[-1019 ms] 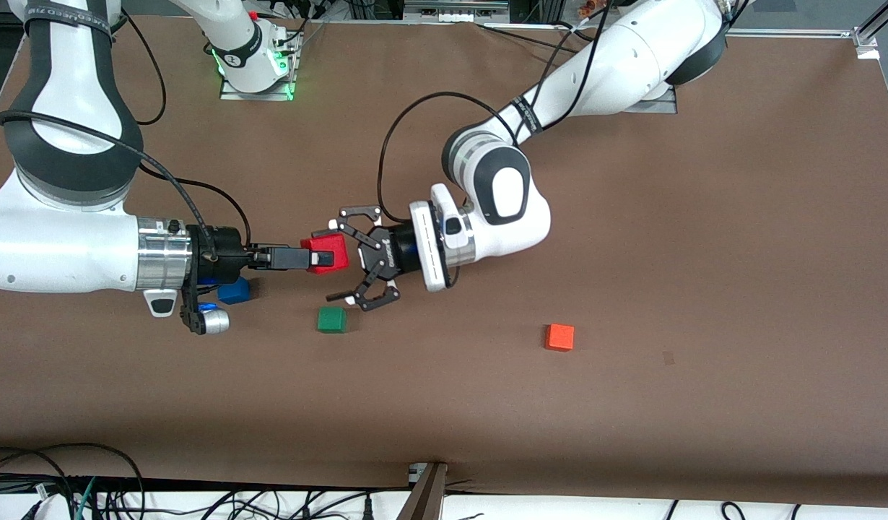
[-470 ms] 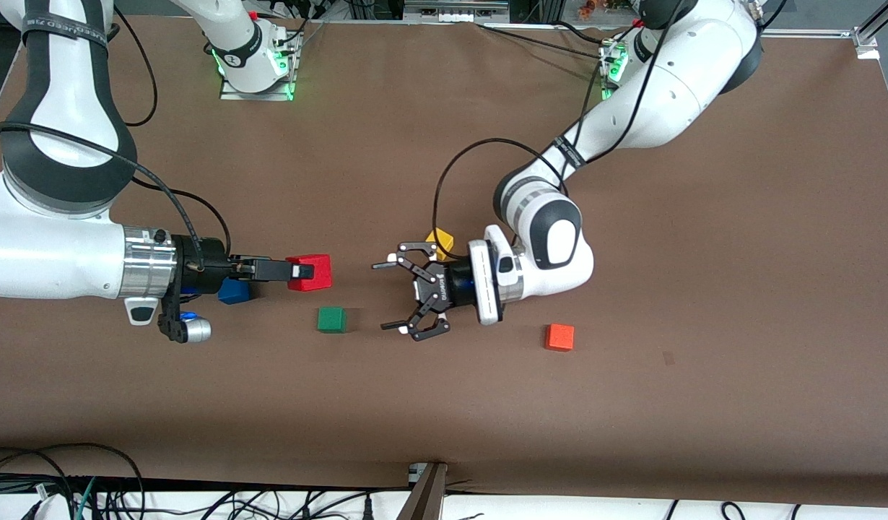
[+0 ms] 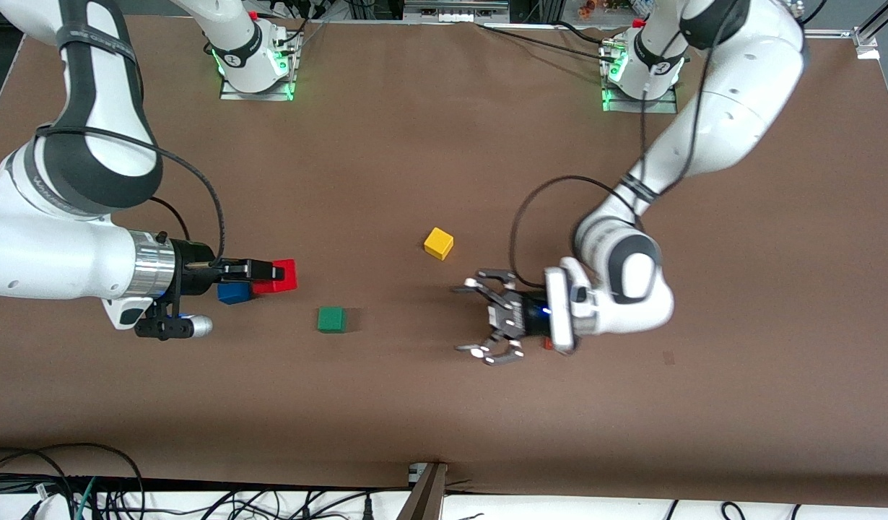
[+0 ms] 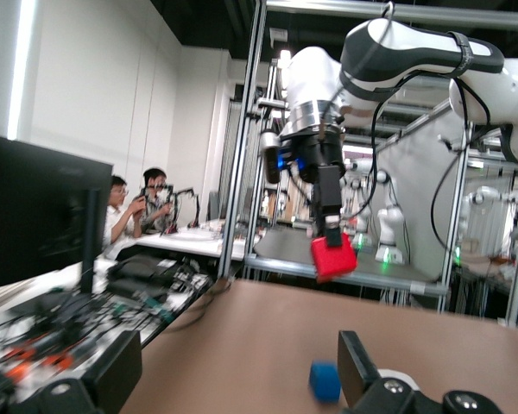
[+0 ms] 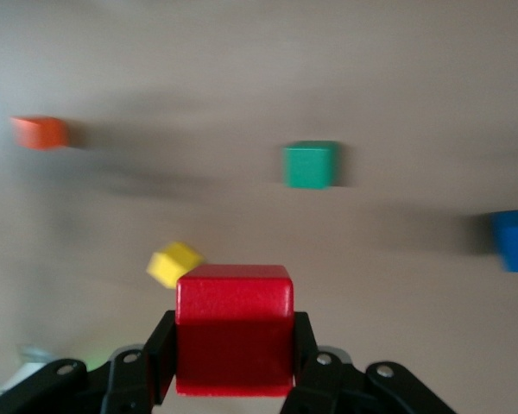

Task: Pass red block to right arm, stack on blue
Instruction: 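Open the left gripper and withdraw it while the right gripper holds cube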

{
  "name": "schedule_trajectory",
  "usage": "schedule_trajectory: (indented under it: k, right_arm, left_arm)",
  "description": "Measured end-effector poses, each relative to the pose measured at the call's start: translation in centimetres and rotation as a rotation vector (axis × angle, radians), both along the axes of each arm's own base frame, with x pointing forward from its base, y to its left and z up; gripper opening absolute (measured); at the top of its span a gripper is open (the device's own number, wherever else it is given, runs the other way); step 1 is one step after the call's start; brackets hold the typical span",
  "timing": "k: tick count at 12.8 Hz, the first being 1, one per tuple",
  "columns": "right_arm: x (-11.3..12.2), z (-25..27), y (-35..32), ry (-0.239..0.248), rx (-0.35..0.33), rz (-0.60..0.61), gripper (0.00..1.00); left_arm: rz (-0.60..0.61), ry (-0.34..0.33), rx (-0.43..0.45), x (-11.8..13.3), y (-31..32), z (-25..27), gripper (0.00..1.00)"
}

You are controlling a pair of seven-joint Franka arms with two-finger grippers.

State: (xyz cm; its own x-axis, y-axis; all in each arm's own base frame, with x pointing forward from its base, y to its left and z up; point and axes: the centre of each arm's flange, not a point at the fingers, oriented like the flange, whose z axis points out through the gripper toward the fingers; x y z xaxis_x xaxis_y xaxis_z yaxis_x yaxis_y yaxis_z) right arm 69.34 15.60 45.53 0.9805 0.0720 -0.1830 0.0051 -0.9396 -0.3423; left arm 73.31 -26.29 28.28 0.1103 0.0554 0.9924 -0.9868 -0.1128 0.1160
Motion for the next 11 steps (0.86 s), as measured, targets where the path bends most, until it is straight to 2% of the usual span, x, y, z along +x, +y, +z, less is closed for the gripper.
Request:
schedule_trajectory:
  k: [3,5,8,11]
  right_arm:
    - [-0.2,-3.3,-2.7,-0.006,-0.237,0.143,0.56]
    - [-0.2,-4.9,-3.7,-0.004,-0.329,0.175,0.56]
    - [0.1,-8.1,-4.7,-0.040,-0.423,0.200,0.56]
    - [-0.3,-11.0,-5.5,-0.066,-0.441,0.201,0.56]
  left_arm:
    - [-0.031,-0.052,0.067,1.8,12.2,-0.8,1.00]
    - [-0.017,-0.048,0.103,2.0,18.1,-2.0,1.00]
    - [0.036,-0.027,0.151,1.7,26.7,-4.1,1.00]
    - [0.080,0.013,0.203,0.1,35.9,-6.1,1.00]
